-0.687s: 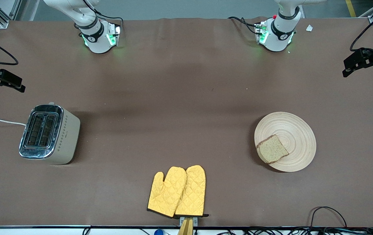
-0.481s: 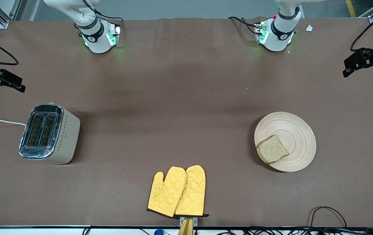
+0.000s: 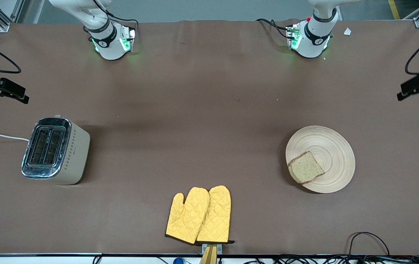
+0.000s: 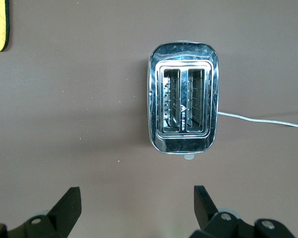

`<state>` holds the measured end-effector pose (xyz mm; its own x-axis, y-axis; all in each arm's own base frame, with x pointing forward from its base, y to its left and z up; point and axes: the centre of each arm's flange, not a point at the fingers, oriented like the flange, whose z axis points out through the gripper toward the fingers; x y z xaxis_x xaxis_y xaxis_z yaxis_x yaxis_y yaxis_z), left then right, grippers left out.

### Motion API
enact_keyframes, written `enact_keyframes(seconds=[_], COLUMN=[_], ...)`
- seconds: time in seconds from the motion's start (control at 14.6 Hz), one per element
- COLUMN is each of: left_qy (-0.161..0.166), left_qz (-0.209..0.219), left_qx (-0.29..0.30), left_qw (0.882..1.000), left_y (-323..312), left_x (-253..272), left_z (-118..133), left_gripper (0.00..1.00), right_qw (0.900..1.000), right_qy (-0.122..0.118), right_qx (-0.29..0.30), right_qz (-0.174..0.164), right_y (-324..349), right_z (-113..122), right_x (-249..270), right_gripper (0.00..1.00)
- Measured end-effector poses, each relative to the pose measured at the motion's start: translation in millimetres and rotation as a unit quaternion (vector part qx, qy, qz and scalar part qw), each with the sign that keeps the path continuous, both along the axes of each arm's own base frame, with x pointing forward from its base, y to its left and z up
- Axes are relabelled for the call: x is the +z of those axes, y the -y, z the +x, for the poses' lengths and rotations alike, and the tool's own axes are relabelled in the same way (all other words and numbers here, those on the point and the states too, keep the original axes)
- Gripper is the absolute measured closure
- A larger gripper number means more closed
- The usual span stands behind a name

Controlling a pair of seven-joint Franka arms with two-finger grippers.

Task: Move plate and put bread in toaster
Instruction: 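Move the left gripper in toward the wooden plate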

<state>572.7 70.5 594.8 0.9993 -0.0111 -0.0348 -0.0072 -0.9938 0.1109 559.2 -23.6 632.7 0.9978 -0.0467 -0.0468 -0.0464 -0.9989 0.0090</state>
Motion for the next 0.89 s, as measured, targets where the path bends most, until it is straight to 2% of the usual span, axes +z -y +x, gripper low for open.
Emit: enact_keyframes(seconds=[0.14,0.27,0.55,0.82,0.89], left_qy=[-0.014,-0.031,-0.057,-0.060,-0.060], left_qz=[-0.069,-0.131,-0.224,-0.318,-0.337], left_qx=[0.020,0.054,0.113,0.114,0.109], left_qw=[0.997,0.989,0.966,0.939,0.933], left_y=[-49,-97,-161,-186,-188], left_x=[-48,-104,-207,-302,-325], left_z=[16,26,32,30,28], left_gripper=[0.00,0.00,0.00,0.04,0.09], right_qw=[1.000,1.000,1.000,1.000,1.000], right_qy=[0.000,-0.004,-0.007,-0.007,-0.007], right_qx=[0.000,0.000,0.000,0.000,0.000], right_qz=[0.000,0.000,0.000,0.000,0.000], right_y=[0,0,0,0,0], right_z=[0,-1,-1,-1,-1], right_x=[0,-1,-2,-2,-2], right_gripper=[0.00,0.00,0.00,0.00,0.00])
